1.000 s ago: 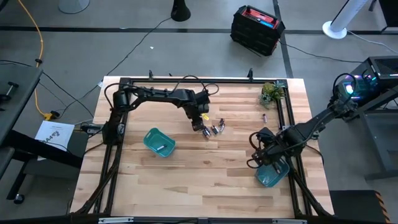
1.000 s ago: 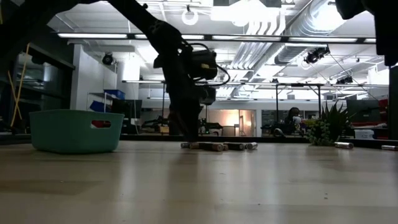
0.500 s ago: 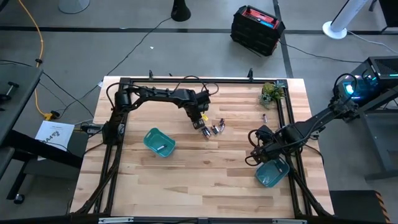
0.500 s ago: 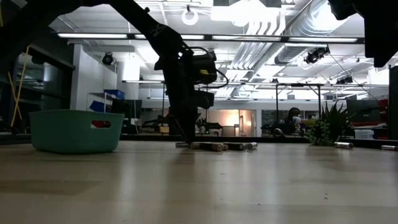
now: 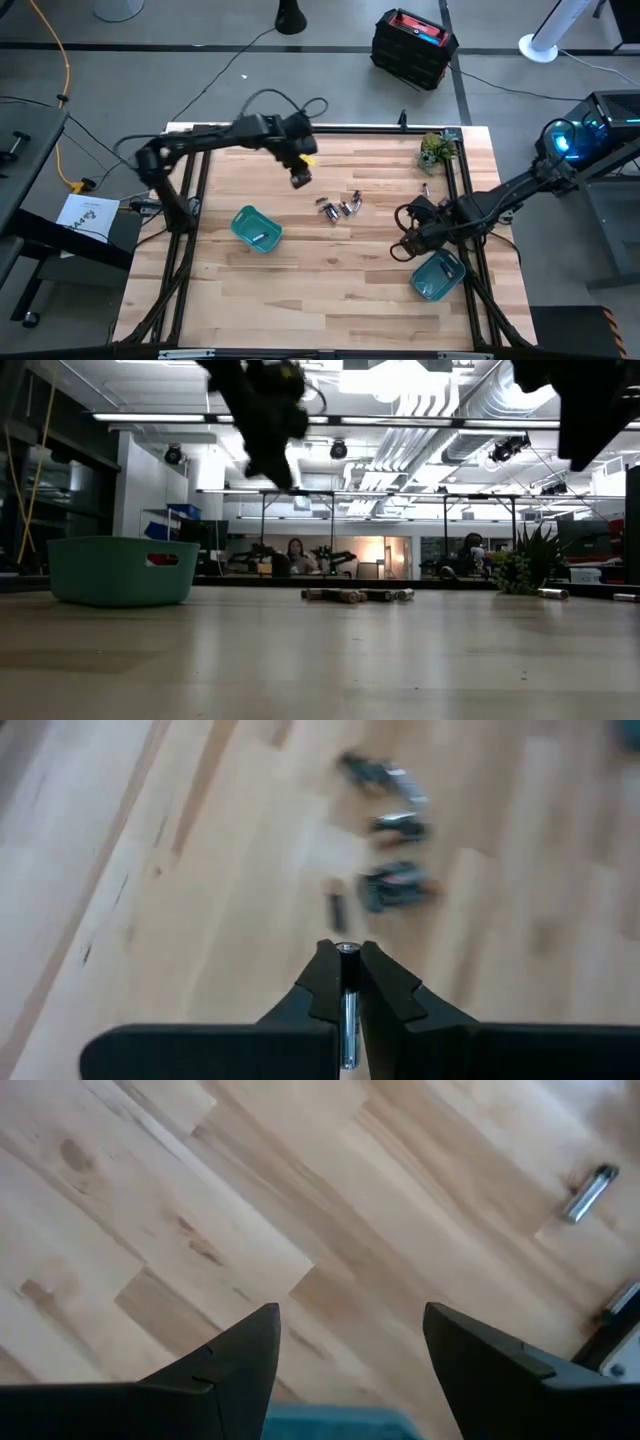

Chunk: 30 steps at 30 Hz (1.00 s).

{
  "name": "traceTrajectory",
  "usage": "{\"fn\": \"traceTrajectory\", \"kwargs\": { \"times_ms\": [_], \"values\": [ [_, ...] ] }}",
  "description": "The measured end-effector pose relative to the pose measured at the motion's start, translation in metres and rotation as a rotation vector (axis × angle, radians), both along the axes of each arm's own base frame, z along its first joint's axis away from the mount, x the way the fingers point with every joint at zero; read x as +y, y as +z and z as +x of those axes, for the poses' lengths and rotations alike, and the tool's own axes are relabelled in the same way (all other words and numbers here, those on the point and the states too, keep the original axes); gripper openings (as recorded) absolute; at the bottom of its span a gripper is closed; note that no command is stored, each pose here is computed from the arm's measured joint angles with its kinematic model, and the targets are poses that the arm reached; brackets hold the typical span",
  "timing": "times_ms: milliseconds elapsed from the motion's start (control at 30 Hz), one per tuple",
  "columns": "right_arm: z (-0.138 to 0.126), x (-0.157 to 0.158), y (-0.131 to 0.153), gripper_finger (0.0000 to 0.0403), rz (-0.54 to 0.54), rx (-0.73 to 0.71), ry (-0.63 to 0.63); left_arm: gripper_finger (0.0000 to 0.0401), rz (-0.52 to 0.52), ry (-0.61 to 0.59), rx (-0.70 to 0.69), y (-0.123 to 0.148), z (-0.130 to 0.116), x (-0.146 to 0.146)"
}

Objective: Sort batteries
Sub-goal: Put the silver battery into the green bin

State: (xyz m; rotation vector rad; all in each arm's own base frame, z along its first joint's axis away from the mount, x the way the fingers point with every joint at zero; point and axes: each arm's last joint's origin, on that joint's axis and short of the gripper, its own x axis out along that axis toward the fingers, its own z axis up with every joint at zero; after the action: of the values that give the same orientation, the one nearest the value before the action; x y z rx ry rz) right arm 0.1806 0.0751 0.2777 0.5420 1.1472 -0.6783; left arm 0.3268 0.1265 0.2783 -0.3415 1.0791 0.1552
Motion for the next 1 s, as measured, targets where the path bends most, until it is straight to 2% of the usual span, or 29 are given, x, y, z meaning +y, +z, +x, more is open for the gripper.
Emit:
{"fn": "traceTrajectory", "kwargs": {
  "times_ms": [233,333,467,567,667,833,1000],
  "values": [
    [0.017,-0.025,0.002,0.0243,-0.059,-0.024,0.101,0.0001,-0.076,-0.134,0.264,0.026,-0.043,-0.074],
    [0.026,-0.04,0.003,0.0243,-0.084,-0.056,0.134,0.0001,-0.101,-0.135,0.31,0.018,-0.053,-0.102],
    [0.035,-0.059,0.006,0.0243,-0.108,-0.095,0.168,0.0001,-0.142,-0.097,0.384,-0.006,-0.071,-0.13],
    [0.041,-0.072,0.007,0.0243,-0.109,-0.125,0.21,0.0006,-0.159,-0.046,0.407,-0.032,-0.079,-0.14],
    [0.046,-0.083,0.01,0.0243,-0.088,-0.174,0.24,0.0032,-0.174,0.01,0.398,-0.048,-0.082,-0.142],
    [0.054,-0.099,0.011,0.0243,-0.024,-0.26,0.242,0.0093,-0.166,0.028,0.372,-0.053,-0.08,-0.139],
    [0.066,-0.11,0.001,0.0243,0.029,-0.251,0.231,0.0143,-0.17,0.051,0.362,-0.05,-0.081,-0.133]
  ]
}}
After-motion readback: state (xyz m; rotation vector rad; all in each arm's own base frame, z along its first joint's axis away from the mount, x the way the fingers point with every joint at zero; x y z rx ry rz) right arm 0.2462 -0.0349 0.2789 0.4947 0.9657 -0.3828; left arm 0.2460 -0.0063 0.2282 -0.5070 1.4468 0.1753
